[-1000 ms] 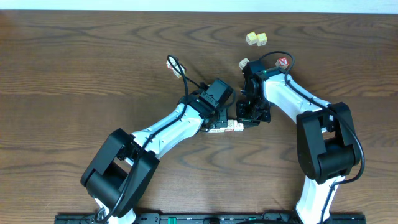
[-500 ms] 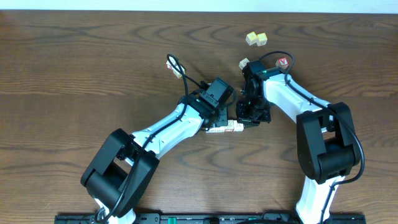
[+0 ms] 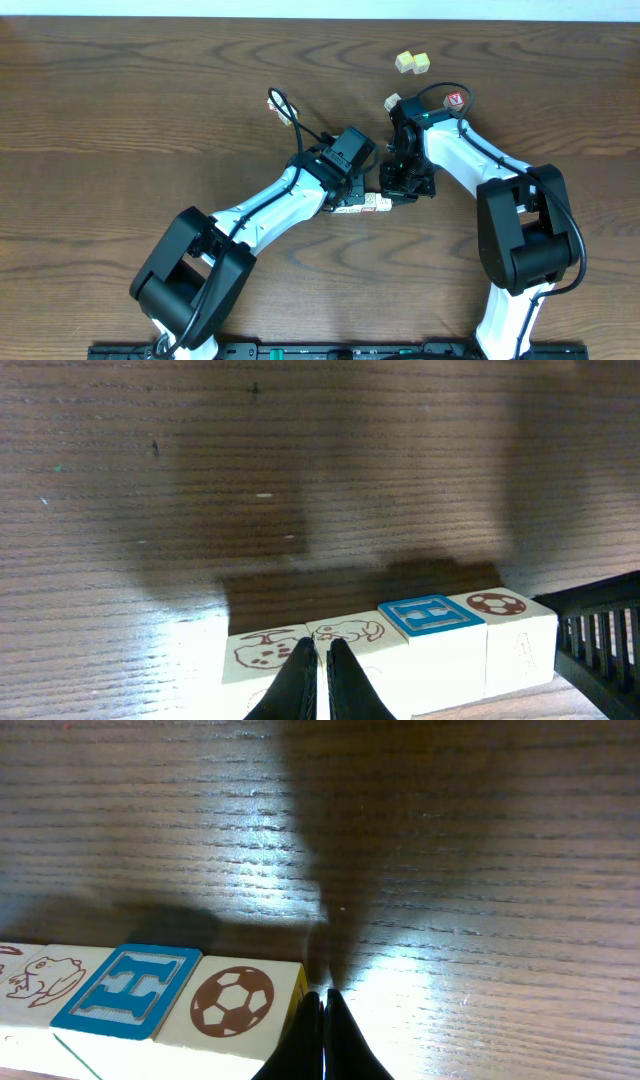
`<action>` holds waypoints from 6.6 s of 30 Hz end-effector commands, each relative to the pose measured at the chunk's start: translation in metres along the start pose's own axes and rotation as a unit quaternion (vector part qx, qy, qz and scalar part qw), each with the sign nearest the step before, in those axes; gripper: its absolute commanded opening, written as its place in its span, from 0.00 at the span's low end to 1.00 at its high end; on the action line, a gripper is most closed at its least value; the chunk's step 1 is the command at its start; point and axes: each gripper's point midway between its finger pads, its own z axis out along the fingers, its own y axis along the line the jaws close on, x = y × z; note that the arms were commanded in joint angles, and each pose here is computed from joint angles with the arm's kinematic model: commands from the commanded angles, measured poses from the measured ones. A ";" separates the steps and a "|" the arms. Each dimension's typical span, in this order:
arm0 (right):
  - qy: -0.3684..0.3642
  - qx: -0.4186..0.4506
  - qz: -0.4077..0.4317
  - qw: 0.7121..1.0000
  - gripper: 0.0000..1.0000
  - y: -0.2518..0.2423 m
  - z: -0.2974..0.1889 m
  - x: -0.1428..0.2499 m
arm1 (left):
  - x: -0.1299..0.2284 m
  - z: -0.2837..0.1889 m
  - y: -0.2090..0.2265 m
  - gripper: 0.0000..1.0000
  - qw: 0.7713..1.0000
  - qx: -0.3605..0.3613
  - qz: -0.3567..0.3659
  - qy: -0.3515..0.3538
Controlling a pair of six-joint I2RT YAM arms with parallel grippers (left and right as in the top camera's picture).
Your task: Lift 4 blocks
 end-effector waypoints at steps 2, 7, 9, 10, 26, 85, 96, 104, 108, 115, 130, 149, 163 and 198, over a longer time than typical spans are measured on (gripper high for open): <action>-0.007 -0.005 -0.001 1.000 0.01 0.005 -0.006 0.002 | 0.008 0.006 0.004 0.07 1.000 -0.005 0.003 0.014; -0.007 -0.004 -0.001 1.000 0.01 0.005 -0.006 0.002 | 0.006 0.007 0.003 0.07 1.000 -0.004 0.004 0.009; -0.006 -0.005 -0.001 1.000 0.01 0.005 -0.006 0.002 | 0.004 0.007 0.001 0.07 1.000 -0.001 0.004 0.005; -0.006 -0.004 -0.001 1.000 0.01 0.005 -0.006 0.002 | 0.004 0.007 0.002 0.07 1.000 -0.001 0.004 0.005; -0.002 -0.003 0.000 1.000 0.01 0.004 -0.006 0.004 | 0.007 0.007 0.003 0.07 1.000 -0.006 0.006 0.008; -0.003 -0.003 0.000 1.000 0.01 0.004 -0.006 0.004 | 0.010 0.007 0.004 0.07 1.000 -0.008 0.005 0.014; -0.002 -0.003 0.000 1.000 0.01 0.004 -0.006 0.004 | 0.013 0.007 0.005 0.07 1.000 -0.012 0.005 0.018; -0.002 -0.003 0.000 1.000 0.01 0.004 -0.006 0.004 | 0.013 0.007 0.005 0.07 1.000 -0.010 0.004 0.019; -0.002 -0.003 0.000 1.000 0.01 0.004 -0.006 0.004 | 0.013 0.007 0.005 0.07 1.000 -0.010 0.004 0.019; -0.003 -0.003 0.000 1.000 0.01 0.004 -0.006 0.004 | 0.014 0.007 0.006 0.07 1.000 -0.012 0.004 0.022; -0.002 -0.003 0.000 1.000 0.01 0.004 -0.006 0.004 | 0.017 0.007 0.005 0.07 1.000 -0.010 0.005 0.028; -0.001 -0.002 0.000 1.000 0.01 0.004 -0.006 0.005 | -0.026 -0.025 0.018 0.07 0.999 0.013 -0.034 -0.028; -0.009 -0.006 0.000 1.000 0.01 0.006 -0.006 0.000 | 0.021 -0.015 0.076 0.07 0.988 -0.032 -0.105 0.111; 0.001 -0.021 -0.016 1.000 0.01 0.027 -0.002 0.010 | 0.033 0.011 0.032 0.07 0.984 0.068 -0.061 0.152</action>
